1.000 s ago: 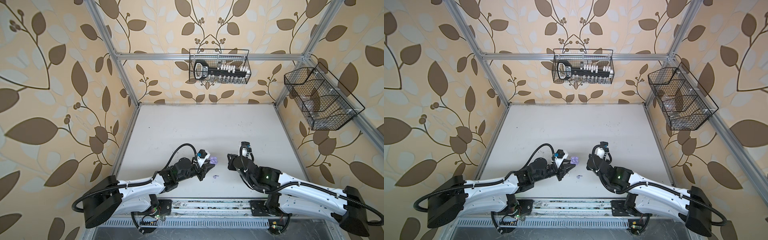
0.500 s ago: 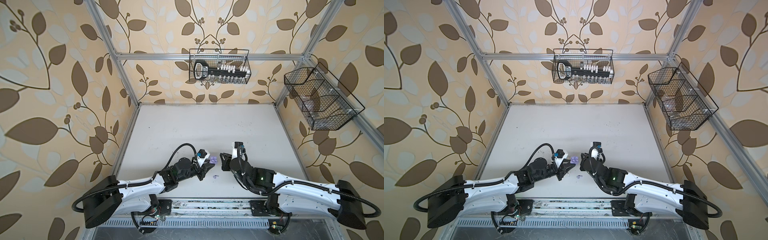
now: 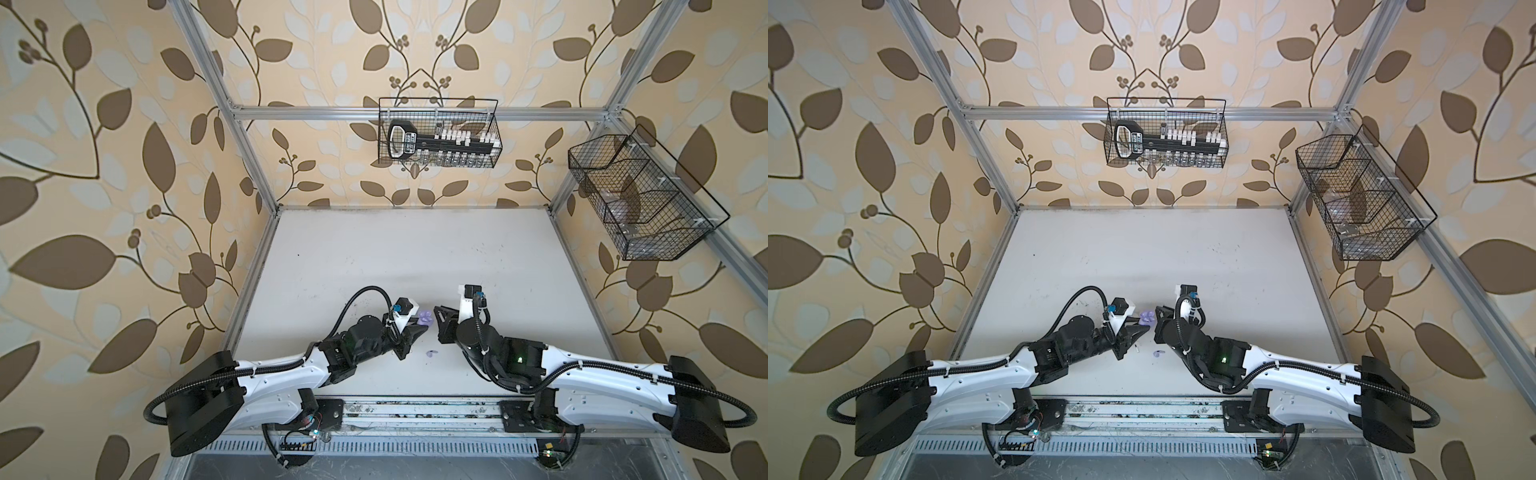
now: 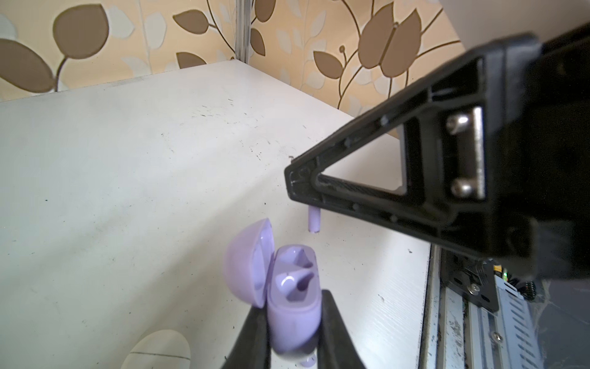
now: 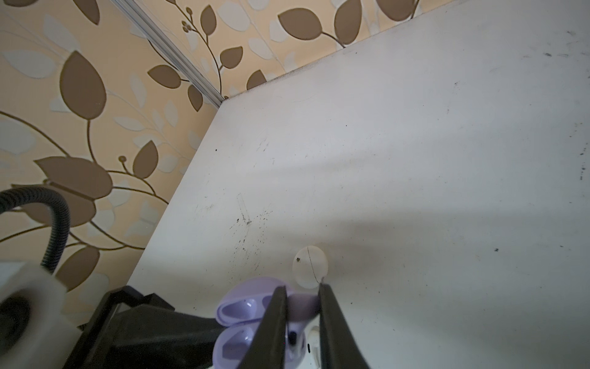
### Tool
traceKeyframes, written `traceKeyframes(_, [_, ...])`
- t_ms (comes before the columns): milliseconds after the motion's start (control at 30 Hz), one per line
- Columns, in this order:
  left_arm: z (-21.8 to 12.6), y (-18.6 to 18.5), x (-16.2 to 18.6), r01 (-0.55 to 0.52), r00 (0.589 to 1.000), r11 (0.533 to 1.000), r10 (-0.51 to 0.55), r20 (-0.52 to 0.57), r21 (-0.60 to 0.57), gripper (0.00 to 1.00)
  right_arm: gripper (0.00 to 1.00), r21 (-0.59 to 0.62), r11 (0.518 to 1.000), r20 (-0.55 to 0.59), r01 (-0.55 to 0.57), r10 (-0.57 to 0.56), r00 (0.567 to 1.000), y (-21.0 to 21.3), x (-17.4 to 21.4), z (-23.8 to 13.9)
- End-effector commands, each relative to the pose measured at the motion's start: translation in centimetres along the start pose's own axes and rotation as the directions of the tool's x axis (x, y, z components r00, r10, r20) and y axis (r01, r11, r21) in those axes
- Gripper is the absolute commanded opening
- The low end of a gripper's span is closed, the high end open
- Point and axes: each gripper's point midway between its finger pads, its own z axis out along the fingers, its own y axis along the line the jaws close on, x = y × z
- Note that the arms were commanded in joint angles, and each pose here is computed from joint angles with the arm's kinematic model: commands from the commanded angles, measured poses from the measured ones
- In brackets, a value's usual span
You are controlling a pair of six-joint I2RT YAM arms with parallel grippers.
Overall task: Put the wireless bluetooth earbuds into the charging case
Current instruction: 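Move the held earbud over the case in the left gripper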
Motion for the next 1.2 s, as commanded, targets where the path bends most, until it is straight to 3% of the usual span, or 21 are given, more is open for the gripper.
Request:
traceKeyframes(0, [0.1,-0.2,-2.2,0.009,0.998,1.0,-0.009,0.06,0.001,0.03,0.19,-0.024,1.0,0.041,-0.015,0.016,0.999,1.4,-1.4,-0.1])
traceKeyframes(1167, [-0.2,0.5,-2.3,0.01,0.998,1.0,-0.008,0.068,-0.026,0.03,0.19,-0.052,0.998,-0.003,-0.019,0.019,1.0,2.0,0.6,0.5])
